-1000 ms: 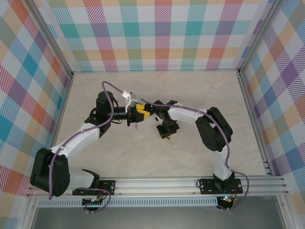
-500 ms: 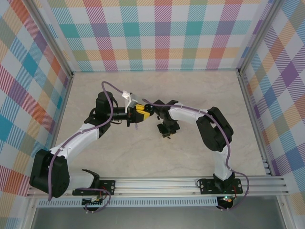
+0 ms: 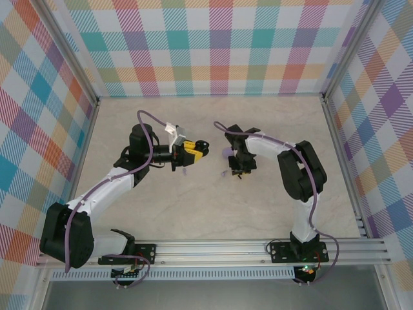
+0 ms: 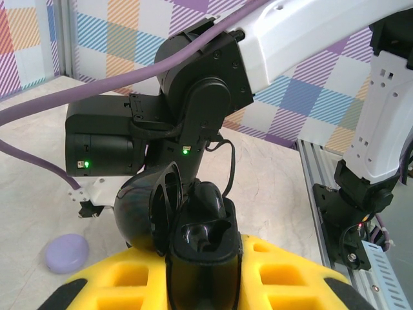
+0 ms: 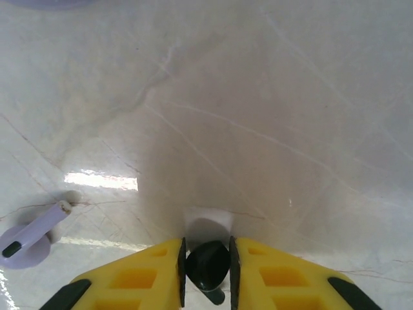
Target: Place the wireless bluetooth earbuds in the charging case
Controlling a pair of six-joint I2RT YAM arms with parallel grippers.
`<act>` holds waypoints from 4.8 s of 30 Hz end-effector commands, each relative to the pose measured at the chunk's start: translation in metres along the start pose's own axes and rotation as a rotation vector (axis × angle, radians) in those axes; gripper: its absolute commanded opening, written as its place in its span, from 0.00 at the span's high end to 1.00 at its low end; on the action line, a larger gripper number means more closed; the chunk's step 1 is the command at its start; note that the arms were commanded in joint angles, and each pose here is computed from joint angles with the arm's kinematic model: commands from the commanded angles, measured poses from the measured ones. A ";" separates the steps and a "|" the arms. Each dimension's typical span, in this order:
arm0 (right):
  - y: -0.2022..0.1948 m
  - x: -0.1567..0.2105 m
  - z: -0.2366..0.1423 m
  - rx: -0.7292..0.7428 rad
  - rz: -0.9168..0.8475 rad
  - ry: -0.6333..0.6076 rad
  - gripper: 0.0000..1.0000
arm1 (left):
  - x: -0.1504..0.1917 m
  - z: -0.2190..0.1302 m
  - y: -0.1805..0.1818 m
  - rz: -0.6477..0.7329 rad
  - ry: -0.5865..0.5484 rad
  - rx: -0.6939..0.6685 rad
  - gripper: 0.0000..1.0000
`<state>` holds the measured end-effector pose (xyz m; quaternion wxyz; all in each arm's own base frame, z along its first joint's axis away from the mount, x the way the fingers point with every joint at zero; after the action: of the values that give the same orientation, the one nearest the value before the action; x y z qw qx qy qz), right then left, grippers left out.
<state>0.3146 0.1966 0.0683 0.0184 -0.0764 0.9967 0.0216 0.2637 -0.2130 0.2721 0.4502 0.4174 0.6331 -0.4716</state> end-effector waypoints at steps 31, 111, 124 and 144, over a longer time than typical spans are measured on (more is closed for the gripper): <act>0.015 0.000 0.016 0.048 -0.195 0.102 0.67 | -0.007 -0.002 -0.004 0.057 -0.011 0.000 0.86; 0.037 -0.016 -0.265 -1.149 -0.110 -0.510 0.79 | 0.008 0.039 0.042 -0.030 -0.164 -0.155 0.87; 0.058 -0.004 -0.293 -1.204 -0.231 -0.527 0.79 | -0.027 0.048 0.023 0.055 -0.208 -0.076 0.87; 0.066 0.004 -0.297 -1.125 -0.300 -0.553 0.78 | -0.050 0.045 0.005 0.114 -0.229 -0.039 0.87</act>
<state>0.2974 0.2496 0.3491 0.2066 -0.1799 0.7793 0.5636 0.2993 -0.2592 0.2835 0.5299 0.3627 0.6016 -0.4751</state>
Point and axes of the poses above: each hand's point on the last joint's axis, 136 mm out from that joint toward the fingers, its own z axis out along the fingers, its own y axis along the line the jaws close on, x = y × z, the point moved 5 cm from there along -z, back along the fingers, and after that the axes turned 1 degree about -z, right-handed, at the moved point
